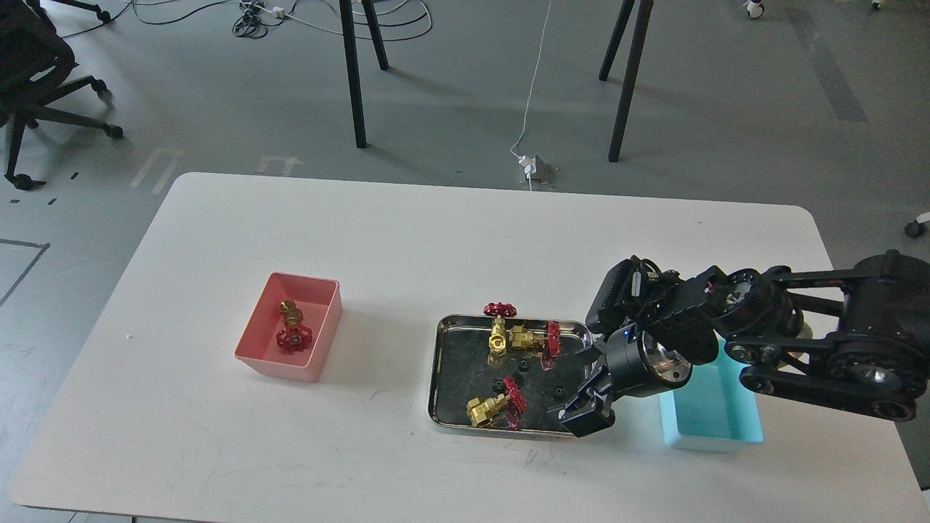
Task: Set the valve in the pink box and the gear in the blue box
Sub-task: 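Grasp the small dark gear on the tray with the right gripper, then move the gear over the blue box and open the right gripper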
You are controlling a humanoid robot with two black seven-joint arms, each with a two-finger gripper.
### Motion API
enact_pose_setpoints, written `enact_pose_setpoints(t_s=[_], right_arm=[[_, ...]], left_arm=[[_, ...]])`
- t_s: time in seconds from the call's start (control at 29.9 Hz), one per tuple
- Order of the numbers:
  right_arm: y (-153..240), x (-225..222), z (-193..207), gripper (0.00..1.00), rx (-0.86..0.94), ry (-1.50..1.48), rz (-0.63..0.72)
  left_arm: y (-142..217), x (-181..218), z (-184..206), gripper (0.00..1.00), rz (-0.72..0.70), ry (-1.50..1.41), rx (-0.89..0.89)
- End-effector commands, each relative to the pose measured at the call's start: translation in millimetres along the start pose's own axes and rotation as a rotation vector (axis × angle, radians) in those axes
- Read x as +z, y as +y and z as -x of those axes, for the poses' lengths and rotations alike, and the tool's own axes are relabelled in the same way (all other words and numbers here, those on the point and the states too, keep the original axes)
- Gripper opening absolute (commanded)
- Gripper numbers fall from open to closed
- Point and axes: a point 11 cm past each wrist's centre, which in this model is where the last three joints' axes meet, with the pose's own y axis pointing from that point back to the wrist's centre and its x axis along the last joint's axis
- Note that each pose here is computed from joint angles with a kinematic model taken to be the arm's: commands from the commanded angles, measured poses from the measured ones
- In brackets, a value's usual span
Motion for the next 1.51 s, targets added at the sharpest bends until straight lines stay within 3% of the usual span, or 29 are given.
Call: enact_pose_setpoints(t_s=[0.0, 0.8, 1.3, 1.47], right_arm=[[-10.9, 11.4, 15.6, 0.97, -0.027, -0.020, 0.035], [-66.4, 16.1, -12.9, 0.69, -0.054, 0.025, 0.061], [-63.8, 18.7, -14.4, 0.39, -0.056, 0.043, 0.079], [-65.6, 18.9, -8.5, 0.38, -0.066, 0.035, 0.081]], left_arm=[[-1.5, 2.6, -5.0, 0.97, 0.004, -0.001, 0.012], [-7.9, 21.8, -31.5, 0.97, 0.039, -0.013, 0.069], [-7.7, 19.1, -35.7, 0.97, 0.031, -0.014, 0.081], [-7.4, 17.8, -37.2, 0.97, 0.028, -0.015, 0.085]])
